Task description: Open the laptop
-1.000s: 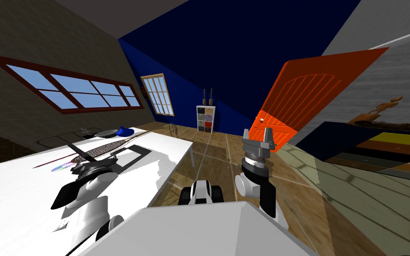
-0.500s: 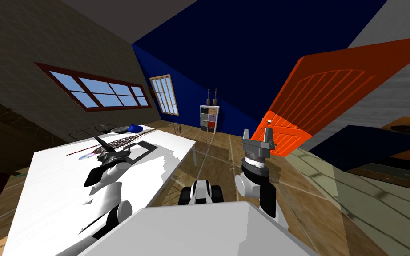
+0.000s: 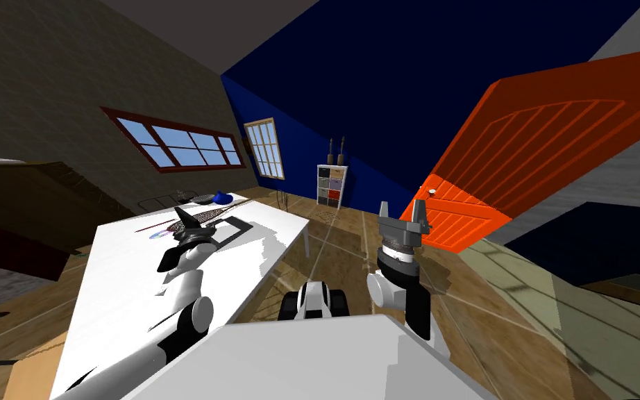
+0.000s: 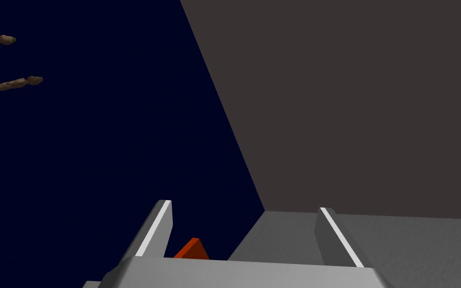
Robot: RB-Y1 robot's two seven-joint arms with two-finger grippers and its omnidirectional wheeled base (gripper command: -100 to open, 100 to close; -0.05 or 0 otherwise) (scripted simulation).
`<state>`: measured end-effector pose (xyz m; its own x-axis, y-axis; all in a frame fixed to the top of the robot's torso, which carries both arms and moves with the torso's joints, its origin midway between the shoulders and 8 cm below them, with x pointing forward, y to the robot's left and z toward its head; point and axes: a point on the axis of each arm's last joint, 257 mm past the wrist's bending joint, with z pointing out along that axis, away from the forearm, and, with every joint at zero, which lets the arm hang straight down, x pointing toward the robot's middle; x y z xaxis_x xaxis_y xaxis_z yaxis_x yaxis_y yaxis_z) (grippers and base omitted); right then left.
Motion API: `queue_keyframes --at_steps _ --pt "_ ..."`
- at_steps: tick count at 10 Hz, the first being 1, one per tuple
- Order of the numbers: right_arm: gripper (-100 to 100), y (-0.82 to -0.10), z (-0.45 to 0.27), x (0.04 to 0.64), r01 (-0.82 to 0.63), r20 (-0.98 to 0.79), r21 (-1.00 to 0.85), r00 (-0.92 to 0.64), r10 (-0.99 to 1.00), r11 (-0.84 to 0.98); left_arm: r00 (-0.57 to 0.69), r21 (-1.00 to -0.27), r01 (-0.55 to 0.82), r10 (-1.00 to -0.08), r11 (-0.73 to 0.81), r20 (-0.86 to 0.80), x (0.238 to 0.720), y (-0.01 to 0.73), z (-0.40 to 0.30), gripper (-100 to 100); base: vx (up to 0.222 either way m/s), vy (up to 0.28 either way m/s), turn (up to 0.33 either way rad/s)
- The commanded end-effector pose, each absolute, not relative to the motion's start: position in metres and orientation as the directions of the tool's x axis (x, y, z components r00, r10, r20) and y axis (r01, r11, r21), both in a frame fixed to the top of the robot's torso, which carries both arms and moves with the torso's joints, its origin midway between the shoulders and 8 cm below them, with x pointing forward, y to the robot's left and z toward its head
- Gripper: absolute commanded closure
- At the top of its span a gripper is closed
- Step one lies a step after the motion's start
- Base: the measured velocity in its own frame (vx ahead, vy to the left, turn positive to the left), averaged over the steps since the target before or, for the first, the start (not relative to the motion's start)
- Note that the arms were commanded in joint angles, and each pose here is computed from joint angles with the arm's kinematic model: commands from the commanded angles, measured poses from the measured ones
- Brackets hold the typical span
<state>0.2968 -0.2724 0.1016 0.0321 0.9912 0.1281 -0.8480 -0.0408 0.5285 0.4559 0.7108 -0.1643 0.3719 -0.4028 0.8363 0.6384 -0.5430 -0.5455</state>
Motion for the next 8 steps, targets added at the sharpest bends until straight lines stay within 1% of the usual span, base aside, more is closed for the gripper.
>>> queue_keyframes --at_steps 1,2,3,5,6,7,8 --pt "0 -0.272 0.102 0.297 -0.848 0.128 0.528 0.032 0.991 -0.041 0.390 -0.547 0.611 -0.384 -0.572 0.837 0.468 0.700 -0.191 -100 -0.004 -0.002 -0.028" --pt "0 -0.272 0.102 0.297 -0.848 0.128 0.528 0.032 0.991 -0.041 0.359 -0.564 0.608 -0.440 -0.559 0.823 0.496 0.692 -0.162 -100 -0.022 -0.011 0.331" --pt "0 -0.272 0.102 0.297 -0.848 0.128 0.529 0.032 0.991 -0.041 0.371 -0.562 0.579 -0.422 -0.590 0.827 0.510 0.681 -0.179 -100 -0.027 -0.011 0.247" --pt "0 -0.272 0.102 0.297 -0.848 0.128 0.528 0.032 0.991 -0.041 0.375 -0.562 0.577 -0.419 -0.592 0.827 0.510 0.681 -0.182 -100 -0.010 -0.003 -0.026" --pt "0 -0.272 0.102 0.297 -0.848 0.128 0.528 0.032 0.991 -0.041 0.345 -0.581 0.586 -0.475 -0.565 0.809 0.528 0.679 -0.148 -100 -0.024 -0.004 0.361" --pt "0 -0.272 0.102 0.297 -0.848 0.128 0.529 0.032 0.991 -0.041 0.340 -0.589 0.563 -0.487 -0.580 0.805 0.543 0.665 -0.150 -100 -0.029 -0.012 0.226" --pt "0 -0.272 0.102 0.297 -0.848 0.128 0.528 0.032 0.991 -0.041 0.347 -0.583 0.554 -0.471 -0.595 0.811 0.548 0.662 -0.158 -100 -0.013 -0.005 -0.028"
